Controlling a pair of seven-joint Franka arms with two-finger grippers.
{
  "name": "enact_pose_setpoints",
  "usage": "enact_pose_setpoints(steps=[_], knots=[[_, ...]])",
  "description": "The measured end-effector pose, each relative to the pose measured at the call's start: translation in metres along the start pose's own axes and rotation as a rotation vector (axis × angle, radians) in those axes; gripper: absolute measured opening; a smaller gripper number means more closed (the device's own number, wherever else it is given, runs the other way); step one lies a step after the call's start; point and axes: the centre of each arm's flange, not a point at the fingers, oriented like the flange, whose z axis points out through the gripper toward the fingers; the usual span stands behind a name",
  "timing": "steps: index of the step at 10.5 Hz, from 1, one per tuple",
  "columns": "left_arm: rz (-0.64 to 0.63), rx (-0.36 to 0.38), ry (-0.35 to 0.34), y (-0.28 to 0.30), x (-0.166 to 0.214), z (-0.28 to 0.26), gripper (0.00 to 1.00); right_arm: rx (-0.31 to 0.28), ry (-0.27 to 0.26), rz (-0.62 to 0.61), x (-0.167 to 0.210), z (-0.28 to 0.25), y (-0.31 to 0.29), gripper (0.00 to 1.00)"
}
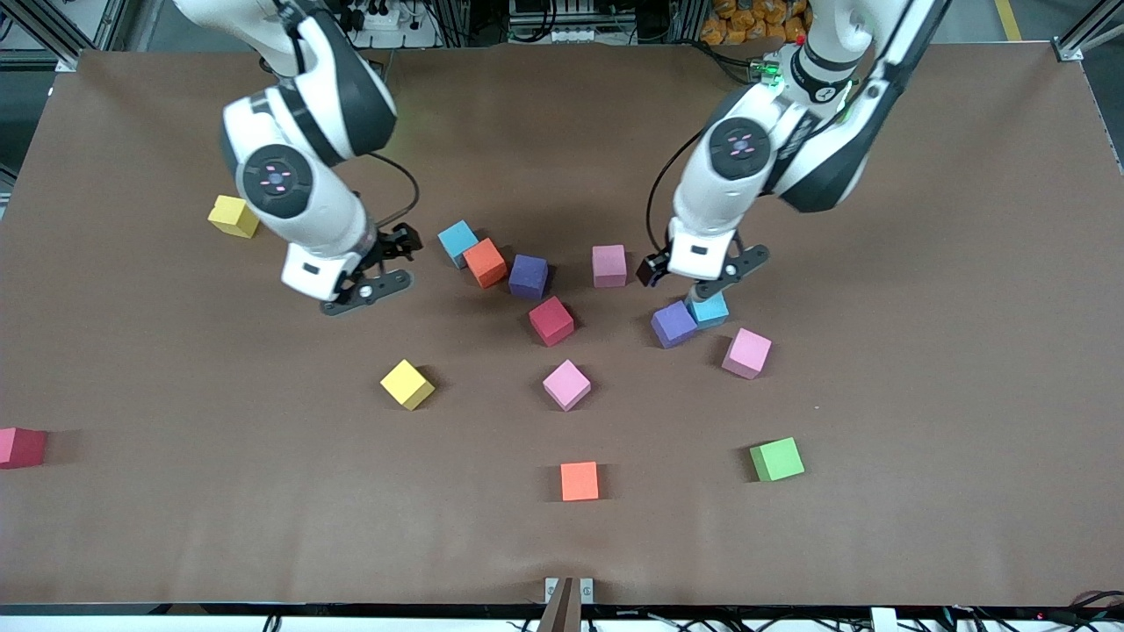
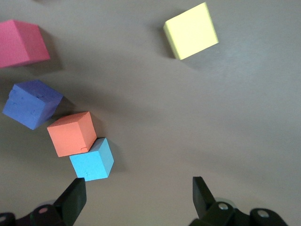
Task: Form number 2 with 11 blocks
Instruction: 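Reach the right gripper to the orange cube while the left gripper reaches the pink cube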
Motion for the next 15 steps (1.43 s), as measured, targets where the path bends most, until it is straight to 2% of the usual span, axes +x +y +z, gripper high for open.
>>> enact_pose_setpoints(steps=[3, 5, 7, 10, 11, 15], knots=[[0.033, -0.025, -0.001, 0.016, -0.018, 0.032, 1.0, 0.024, 0.048, -0.064, -0.005, 0.028, -0.047, 1.0], [0.129, -0.044, 0.033, 0.022, -0.022, 0.04, 1.0, 0.058, 0.125, -0.094, -0.014, 0.061, -0.077, 1.0], [0.22, -0.048, 0.019, 0.029, -0.033, 0.058, 1.0, 0.062, 0.178, -0.135, -0.028, 0.099, -0.102, 1.0], [0.263, -0.039, -0.006, 0.039, -0.058, 0.076, 1.0, 0.067, 0.23, -0.18, -0.035, 0.129, -0.129, 1.0], [0.271, -0.036, -0.011, 0.042, -0.065, 0.079, 1.0, 0.069, 0.243, -0.185, -0.038, 0.142, -0.135, 1.0], [0.303, -0.018, -0.034, 0.047, -0.086, 0.097, 1.0, 0.066, 0.234, -0.176, -0.039, 0.17, -0.131, 1.0]])
